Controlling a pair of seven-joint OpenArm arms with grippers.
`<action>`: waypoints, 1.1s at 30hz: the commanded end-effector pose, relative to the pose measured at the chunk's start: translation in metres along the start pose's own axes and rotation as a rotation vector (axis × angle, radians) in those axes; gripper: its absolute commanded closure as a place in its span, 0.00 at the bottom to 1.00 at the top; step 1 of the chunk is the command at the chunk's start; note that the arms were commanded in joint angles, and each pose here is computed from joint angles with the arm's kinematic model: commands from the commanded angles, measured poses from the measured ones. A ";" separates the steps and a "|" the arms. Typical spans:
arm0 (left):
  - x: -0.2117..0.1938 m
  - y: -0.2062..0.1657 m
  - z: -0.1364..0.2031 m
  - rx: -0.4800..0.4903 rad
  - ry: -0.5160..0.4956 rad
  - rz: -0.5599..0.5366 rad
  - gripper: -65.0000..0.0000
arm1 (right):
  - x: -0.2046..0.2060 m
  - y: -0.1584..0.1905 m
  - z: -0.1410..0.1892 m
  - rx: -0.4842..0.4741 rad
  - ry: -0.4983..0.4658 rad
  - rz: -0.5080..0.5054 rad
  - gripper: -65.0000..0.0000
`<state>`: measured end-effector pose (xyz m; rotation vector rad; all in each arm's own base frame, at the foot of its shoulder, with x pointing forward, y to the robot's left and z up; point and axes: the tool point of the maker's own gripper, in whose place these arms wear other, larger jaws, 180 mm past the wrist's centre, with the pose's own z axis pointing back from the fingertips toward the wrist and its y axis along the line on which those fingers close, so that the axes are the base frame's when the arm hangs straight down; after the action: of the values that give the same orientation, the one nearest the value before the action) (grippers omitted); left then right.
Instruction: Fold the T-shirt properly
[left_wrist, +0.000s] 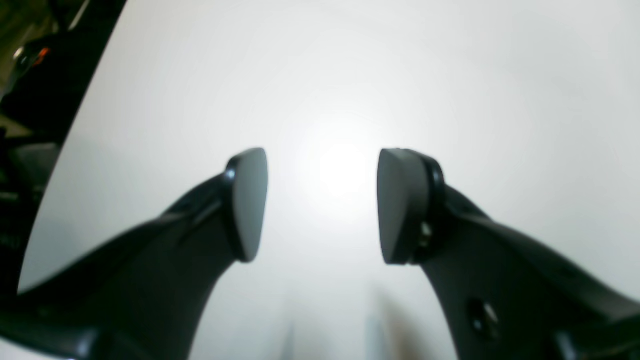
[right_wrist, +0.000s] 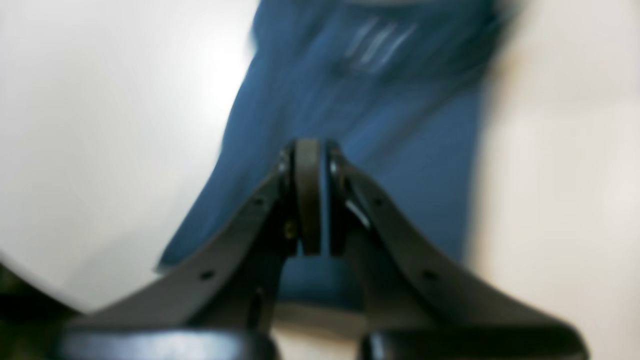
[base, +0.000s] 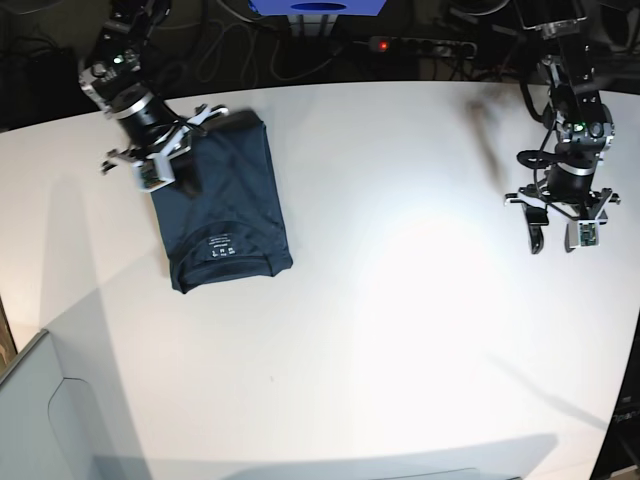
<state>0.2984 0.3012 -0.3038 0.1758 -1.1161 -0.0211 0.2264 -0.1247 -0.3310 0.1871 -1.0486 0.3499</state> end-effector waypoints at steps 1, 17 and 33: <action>0.014 0.004 0.003 0.007 -0.047 -0.011 0.48 | 0.007 -0.002 0.003 -0.001 -0.027 0.012 1.00; -0.033 0.003 0.022 0.024 0.053 0.038 0.48 | -0.063 -0.045 -0.001 -0.066 0.120 -0.110 1.00; -0.036 0.001 0.052 0.031 0.061 0.008 0.48 | -0.047 -0.092 0.012 -0.168 0.069 -0.101 1.00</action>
<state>0.2318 0.2970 -0.3259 0.1844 -1.0143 0.0164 0.2249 -0.2230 -0.3768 0.0759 -0.9450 0.1564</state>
